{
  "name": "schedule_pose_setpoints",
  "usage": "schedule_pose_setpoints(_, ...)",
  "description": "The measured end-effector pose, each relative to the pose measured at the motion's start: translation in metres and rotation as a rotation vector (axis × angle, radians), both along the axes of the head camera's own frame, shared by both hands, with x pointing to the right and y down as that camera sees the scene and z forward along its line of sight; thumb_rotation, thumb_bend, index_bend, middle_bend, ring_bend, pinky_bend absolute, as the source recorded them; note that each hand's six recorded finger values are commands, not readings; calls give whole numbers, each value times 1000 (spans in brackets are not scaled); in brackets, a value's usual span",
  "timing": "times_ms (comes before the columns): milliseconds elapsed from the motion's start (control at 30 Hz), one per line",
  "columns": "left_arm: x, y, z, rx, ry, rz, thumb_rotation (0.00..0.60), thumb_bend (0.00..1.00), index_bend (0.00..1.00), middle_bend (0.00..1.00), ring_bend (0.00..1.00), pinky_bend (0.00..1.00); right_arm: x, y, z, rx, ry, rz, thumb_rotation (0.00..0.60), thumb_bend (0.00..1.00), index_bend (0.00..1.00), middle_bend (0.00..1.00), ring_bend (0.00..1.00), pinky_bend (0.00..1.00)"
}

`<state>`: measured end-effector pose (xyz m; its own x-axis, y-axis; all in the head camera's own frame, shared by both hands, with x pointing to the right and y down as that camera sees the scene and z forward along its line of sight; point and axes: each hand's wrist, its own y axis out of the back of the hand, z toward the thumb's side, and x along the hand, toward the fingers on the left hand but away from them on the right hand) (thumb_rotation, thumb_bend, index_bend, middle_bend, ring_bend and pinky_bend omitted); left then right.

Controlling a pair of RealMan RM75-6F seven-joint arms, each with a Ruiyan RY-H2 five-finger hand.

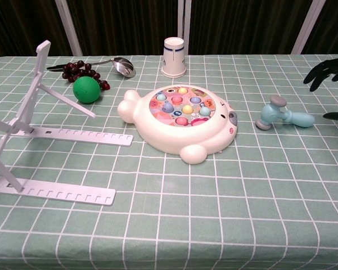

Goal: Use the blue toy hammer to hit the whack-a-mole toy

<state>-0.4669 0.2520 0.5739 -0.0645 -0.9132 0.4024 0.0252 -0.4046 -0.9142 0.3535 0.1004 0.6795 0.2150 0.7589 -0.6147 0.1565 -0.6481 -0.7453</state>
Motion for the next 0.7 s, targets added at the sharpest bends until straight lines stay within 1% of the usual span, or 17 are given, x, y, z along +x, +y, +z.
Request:
schedule_pose_setpoints(133,-2,1,1,0,0,-6,600,0,156,56,0,0,-13,-9,22,-33,6,-4,600,136,324,323,149,203)
schedule_pose_setpoints(300,-3,1,2,-4,0,-9,600,0,156,56,0,0,-26,-14,40,-56,4,-11,600,150,383,366,185,234)
schedule_pose_setpoints(433,-4,1,4,-6,3,-11,600,0,156,56,0,0,-34,-14,50,-78,-8,-10,600,170,412,387,205,252)
schedule_pose_setpoints(600,-5,1,5,-7,3,-12,600,0,156,56,0,0,-38,-16,57,-79,2,-17,600,193,433,411,231,289)
schedule_pose_setpoints(700,-5,1,5,-8,3,-13,600,0,156,56,0,0,-37,-17,58,-77,9,-10,600,208,435,419,238,295)
